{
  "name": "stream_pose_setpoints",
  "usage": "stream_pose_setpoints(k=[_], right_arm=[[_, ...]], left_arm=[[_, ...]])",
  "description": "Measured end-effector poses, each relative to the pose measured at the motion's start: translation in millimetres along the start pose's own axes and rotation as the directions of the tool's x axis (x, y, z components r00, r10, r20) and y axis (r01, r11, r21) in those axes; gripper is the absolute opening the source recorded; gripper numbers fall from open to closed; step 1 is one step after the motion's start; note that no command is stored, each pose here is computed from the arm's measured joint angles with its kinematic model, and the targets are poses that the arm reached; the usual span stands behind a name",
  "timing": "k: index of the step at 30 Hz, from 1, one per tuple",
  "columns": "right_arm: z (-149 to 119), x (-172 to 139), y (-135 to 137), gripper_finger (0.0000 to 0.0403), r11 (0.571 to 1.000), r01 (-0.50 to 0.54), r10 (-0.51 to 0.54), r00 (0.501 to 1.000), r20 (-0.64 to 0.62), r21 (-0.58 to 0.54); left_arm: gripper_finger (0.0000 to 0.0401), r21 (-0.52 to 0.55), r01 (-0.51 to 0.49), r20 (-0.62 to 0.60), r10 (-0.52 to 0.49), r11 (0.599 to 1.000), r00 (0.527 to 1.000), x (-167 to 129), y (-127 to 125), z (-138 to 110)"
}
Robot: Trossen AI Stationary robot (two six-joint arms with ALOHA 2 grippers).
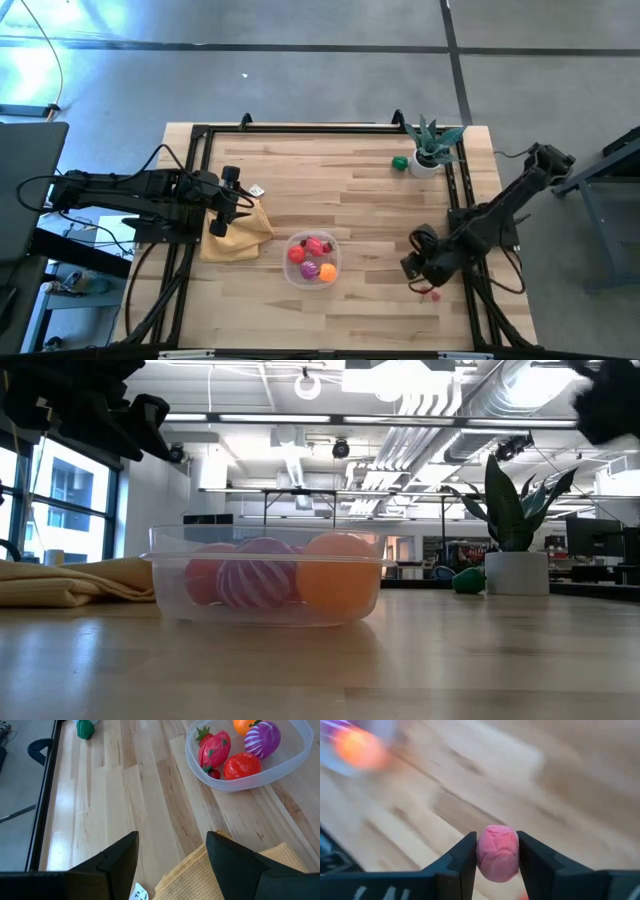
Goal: Pick and placing Produce into tupperware
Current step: Put the top pink peach into the transparent bin
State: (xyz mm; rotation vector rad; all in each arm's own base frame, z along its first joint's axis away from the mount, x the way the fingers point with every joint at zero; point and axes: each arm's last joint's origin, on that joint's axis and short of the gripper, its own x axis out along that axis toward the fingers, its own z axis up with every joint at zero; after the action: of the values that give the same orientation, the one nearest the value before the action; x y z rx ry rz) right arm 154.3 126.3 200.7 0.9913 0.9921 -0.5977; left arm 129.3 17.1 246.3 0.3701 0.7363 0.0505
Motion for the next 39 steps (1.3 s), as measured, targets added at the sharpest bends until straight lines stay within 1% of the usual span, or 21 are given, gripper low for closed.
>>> stream_pose_setpoints(k=[4, 8, 11, 14, 16, 17, 19, 23, 24, 26, 29, 31, 33, 36, 39], right_arm=[[23, -16, 26, 0.0117, 0.988, -0.066, 0.083, 0.989, 0.125, -0.137], [48, -35, 48, 0.0117, 0.952, -0.083, 0.155, 0.961, 0.230, -0.296], [65, -46, 65, 0.0117, 0.893, -0.103, 0.245, 0.928, 0.281, -0.439], [79, -51, 79, 0.0117, 0.812, -0.132, 0.355, 0.885, 0.301, -0.568], [86, -49, 86, 0.0117, 0.759, -0.145, 0.402, 0.871, 0.283, -0.634], [89, -45, 88, 0.0117, 0.740, -0.144, 0.411, 0.869, 0.273, -0.657], [95, -37, 91, 0.0117, 0.715, -0.132, 0.406, 0.878, 0.254, -0.687], [107, -9, 96, 0.0117, 0.690, -0.080, 0.348, 0.908, 0.232, -0.719], [110, -2, 98, 0.0117, 0.675, -0.077, 0.345, 0.912, 0.223, -0.733], [117, 14, 104, 0.0117, 0.635, -0.084, 0.364, 0.909, 0.201, -0.768], [127, 40, 113, 0.0117, 0.566, -0.124, 0.416, 0.896, 0.153, -0.815], [132, 57, 116, 0.0117, 0.537, -0.139, 0.431, 0.893, 0.129, -0.832], [135, 72, 116, 0.0117, 0.522, -0.140, 0.422, 0.900, 0.112, -0.841], [136, 91, 114, 0.0117, 0.520, -0.127, 0.385, 0.918, 0.099, -0.845], [135, 105, 114, 0.0117, 0.504, -0.134, 0.377, 0.923, 0.078, -0.853]], left_arm=[[0.0221, 0.000, 0.000, 0.000, 0.000, 1.000, 1.000, 0, 0, 0], [0.0221, 0.000, 0.000, 0.000, 0.000, 1.000, 1.000, 0, 0, 0], [0.0221, 0.000, 0.000, 0.000, 0.000, 1.000, 1.000, 0, 0, 0], [0.0221, 0.000, 0.000, 0.000, 0.000, 1.000, 1.000, 0, 0, 0], [0.0221, 0.000, 0.000, 0.000, 0.000, 1.000, 1.000, 0, 0, 0], [0.0221, 0.000, 0.000, 0.000, 0.000, 1.000, 1.000, 0, 0, 0], [0.0221, 0.000, 0.000, 0.000, 0.000, 1.000, 1.000, 0, 0, 0], [0.0221, 0.000, 0.000, 0.000, 0.000, 1.000, 1.000, 0, 0, 0], [0.0221, 0.000, 0.000, 0.000, 0.000, 1.000, 1.000, 0, 0, 0], [0.0221, 0.000, 0.000, 0.000, 0.000, 1.000, 1.000, 0, 0, 0], [0.0221, 0.000, 0.000, 0.000, 0.000, 1.000, 1.000, 0, 0, 0], [0.0221, 0.000, 0.000, 0.000, 0.000, 1.000, 1.000, 0, 0, 0], [0.0221, 0.000, 0.000, 0.000, 0.000, 1.000, 1.000, 0, 0, 0], [0.0221, 0.000, 0.000, 0.000, 0.000, 1.000, 1.000, 0, 0, 0], [0.0221, 0.000, 0.000, 0.000, 0.000, 1.000, 1.000, 0, 0, 0]])
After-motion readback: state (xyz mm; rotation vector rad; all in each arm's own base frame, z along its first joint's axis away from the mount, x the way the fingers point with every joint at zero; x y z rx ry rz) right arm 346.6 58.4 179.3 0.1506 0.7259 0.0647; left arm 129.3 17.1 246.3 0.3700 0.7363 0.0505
